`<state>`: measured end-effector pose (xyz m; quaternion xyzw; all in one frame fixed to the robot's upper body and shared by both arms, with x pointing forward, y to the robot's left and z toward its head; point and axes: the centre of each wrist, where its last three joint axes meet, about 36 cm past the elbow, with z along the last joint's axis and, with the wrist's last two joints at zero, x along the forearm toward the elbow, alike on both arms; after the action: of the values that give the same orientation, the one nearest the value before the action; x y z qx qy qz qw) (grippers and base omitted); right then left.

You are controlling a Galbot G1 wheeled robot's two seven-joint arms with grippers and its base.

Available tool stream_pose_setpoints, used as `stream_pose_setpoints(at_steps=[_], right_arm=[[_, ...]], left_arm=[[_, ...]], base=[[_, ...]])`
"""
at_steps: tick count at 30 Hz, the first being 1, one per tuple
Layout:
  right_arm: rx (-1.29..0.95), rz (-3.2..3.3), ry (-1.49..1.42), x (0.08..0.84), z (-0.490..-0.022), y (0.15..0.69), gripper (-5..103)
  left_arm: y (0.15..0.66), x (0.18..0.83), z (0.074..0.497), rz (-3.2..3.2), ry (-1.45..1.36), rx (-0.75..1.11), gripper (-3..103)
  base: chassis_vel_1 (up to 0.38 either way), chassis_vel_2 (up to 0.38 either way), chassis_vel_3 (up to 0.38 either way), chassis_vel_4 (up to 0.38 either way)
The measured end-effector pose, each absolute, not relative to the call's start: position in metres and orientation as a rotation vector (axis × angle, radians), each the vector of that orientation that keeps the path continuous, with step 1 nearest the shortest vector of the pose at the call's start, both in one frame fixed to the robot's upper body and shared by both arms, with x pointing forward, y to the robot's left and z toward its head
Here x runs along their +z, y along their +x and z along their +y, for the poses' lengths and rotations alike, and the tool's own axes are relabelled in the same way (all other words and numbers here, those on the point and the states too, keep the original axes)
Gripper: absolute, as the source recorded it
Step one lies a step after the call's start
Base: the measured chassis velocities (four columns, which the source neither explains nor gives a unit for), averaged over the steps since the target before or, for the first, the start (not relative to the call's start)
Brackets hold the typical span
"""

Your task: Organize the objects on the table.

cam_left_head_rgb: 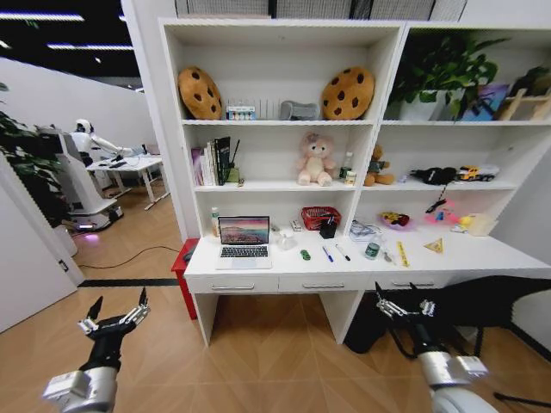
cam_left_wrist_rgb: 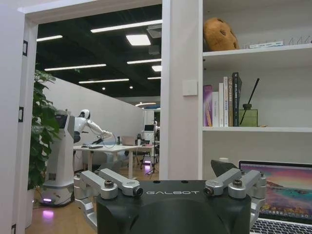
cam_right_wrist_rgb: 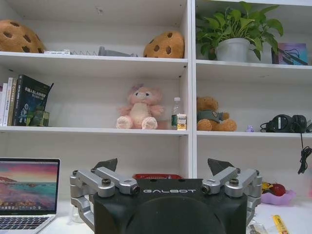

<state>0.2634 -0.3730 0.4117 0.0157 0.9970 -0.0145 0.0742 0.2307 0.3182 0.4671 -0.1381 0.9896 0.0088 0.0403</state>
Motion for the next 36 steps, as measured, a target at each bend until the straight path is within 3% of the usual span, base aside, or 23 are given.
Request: stream_pose_setpoints(at_steps=[36], right_arm=[[-0.052,3.032,0.073,0.399,-0.373,0.259,100]], left_arm=[[0.230,0.461,0.318,3.038,-0.438,0.099,100]], base=[[0.000,0.000,0.000,0.000]])
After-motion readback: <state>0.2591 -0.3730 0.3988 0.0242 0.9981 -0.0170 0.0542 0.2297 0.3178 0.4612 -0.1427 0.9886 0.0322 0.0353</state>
